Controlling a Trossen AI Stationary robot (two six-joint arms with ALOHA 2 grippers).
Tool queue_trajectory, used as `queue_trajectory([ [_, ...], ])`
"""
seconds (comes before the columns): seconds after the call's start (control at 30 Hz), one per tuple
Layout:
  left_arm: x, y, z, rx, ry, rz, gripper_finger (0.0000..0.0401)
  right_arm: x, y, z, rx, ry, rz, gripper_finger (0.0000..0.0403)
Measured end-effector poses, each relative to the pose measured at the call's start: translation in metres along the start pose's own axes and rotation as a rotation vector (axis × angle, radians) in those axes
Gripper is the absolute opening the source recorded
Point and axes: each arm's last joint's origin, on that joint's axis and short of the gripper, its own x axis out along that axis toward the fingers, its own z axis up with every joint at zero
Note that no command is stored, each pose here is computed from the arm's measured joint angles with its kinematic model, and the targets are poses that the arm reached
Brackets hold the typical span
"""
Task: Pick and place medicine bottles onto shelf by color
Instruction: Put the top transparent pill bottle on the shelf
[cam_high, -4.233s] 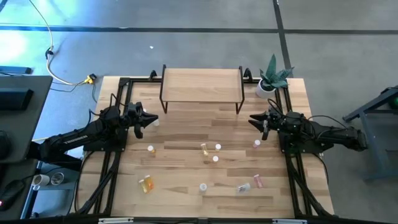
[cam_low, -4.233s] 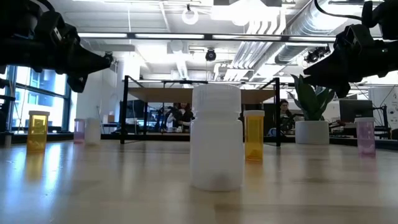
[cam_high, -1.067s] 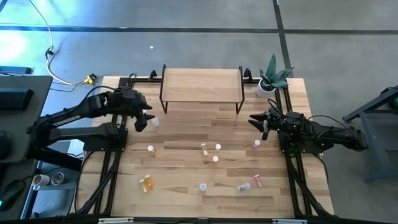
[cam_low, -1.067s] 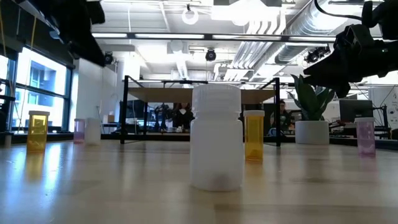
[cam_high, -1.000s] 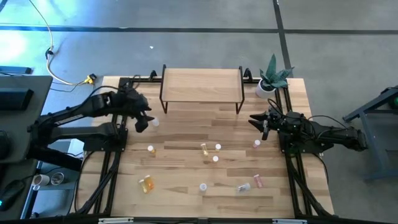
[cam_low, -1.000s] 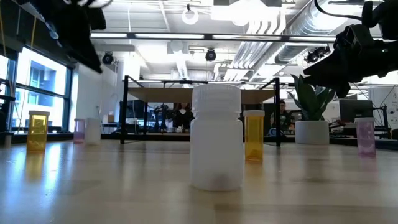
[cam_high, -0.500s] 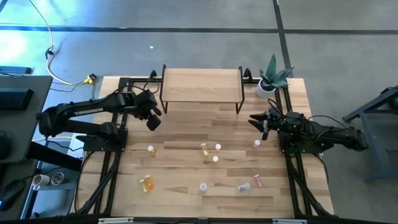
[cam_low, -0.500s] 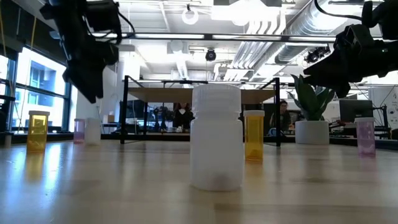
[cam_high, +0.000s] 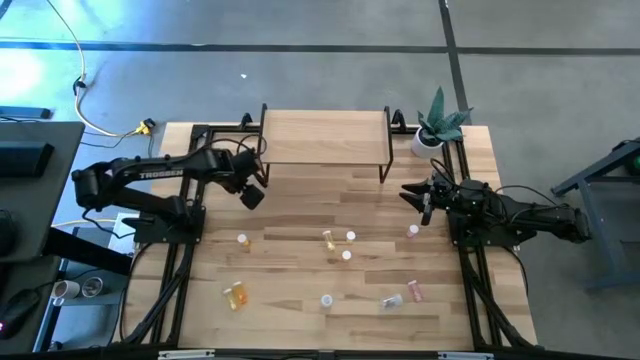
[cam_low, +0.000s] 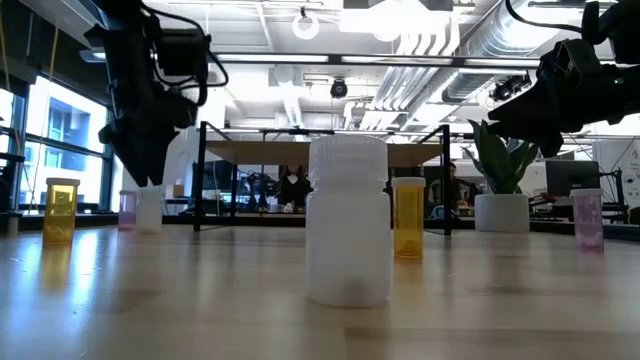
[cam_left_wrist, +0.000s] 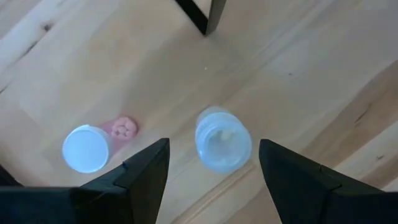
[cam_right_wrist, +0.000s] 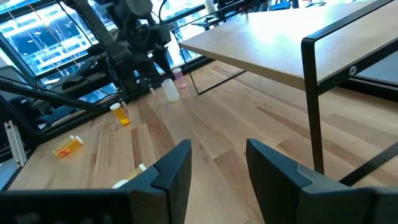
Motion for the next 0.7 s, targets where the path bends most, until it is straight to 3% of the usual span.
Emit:
queue_trajectory([
  [0.5,0.021,-0.005,0.006,0.018,0.073,0.033,0.0236,0.0,0.0,0.0,0.0,0.0,0.0,0.0145],
  [0.7,0.021,-0.005,0.006,0.035,0.072,0.024,0.02,0.0,0.0,0.0,0.0,0.0,0.0,0.0145],
])
